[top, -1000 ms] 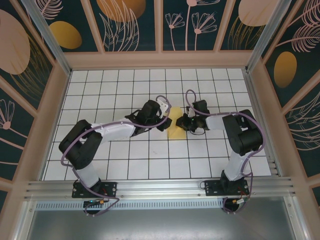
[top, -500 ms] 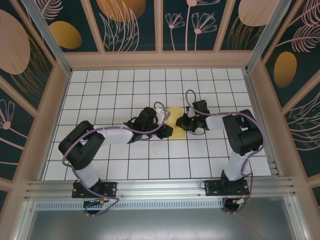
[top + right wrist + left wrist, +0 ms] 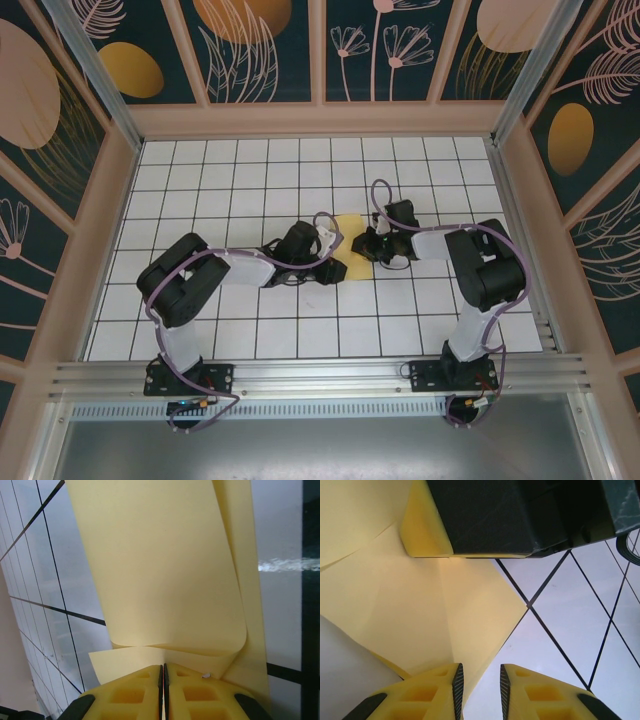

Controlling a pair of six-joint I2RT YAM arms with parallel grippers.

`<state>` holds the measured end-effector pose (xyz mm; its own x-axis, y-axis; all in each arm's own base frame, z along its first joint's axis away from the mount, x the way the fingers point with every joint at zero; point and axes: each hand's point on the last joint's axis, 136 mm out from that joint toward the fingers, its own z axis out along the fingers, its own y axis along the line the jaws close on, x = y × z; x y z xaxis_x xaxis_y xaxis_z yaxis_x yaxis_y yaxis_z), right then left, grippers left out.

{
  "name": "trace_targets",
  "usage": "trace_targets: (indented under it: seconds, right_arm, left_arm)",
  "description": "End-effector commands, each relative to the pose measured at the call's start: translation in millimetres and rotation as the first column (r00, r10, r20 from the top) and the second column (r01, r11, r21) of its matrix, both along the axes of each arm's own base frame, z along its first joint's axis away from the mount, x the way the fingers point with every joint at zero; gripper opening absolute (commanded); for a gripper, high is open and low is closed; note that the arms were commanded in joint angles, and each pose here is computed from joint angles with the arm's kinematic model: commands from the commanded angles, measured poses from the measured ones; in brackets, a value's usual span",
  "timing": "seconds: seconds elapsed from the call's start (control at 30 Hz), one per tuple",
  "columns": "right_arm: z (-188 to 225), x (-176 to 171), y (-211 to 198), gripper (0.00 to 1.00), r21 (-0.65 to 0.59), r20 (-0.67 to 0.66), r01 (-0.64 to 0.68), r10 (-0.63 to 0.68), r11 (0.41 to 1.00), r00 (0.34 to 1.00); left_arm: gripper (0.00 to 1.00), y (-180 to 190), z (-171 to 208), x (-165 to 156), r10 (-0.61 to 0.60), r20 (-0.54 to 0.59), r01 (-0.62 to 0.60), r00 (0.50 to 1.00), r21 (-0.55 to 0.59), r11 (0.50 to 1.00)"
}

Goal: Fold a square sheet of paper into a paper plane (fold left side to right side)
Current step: Fold the triangle a second time at the center of the table.

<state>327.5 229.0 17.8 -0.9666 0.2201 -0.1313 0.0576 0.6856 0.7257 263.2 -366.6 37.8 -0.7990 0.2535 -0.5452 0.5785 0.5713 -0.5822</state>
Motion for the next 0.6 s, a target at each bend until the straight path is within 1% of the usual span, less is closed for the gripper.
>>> trace_targets:
  seconds: [0.0, 0.33, 0.47, 0.57]
  right_arm:
    - [-26, -11, -12, 0.14, -0.093, -0.063, 0.003, -0.009, 0.996, 0.998]
    - [-20, -8, -10, 0.14, -0.084, -0.049, -0.004, 0.000, 0.996, 0.999]
    - [-9, -2, -5, 0.12, -0.055, -0.018, -0.010, 0.009, 0.998, 1.000]
    - [10, 5, -6, 0.10, -0.039, 0.037, -0.004, 0.005, 0.999, 0.999]
  left_arm:
    - [0.28, 0, -8, 0, -0.006, 0.005, 0.006, 1.000, 0.033, 0.999]
    - [0.26, 10, -37, -11, -0.017, -0.051, 0.022, 0.999, 0.091, 0.996]
    - [0.21, 14, -47, -13, -0.015, -0.060, 0.022, 0.998, 0.129, 0.991]
    - [0.17, 19, -54, -13, -0.003, -0.059, 0.013, 0.998, 0.165, 0.986]
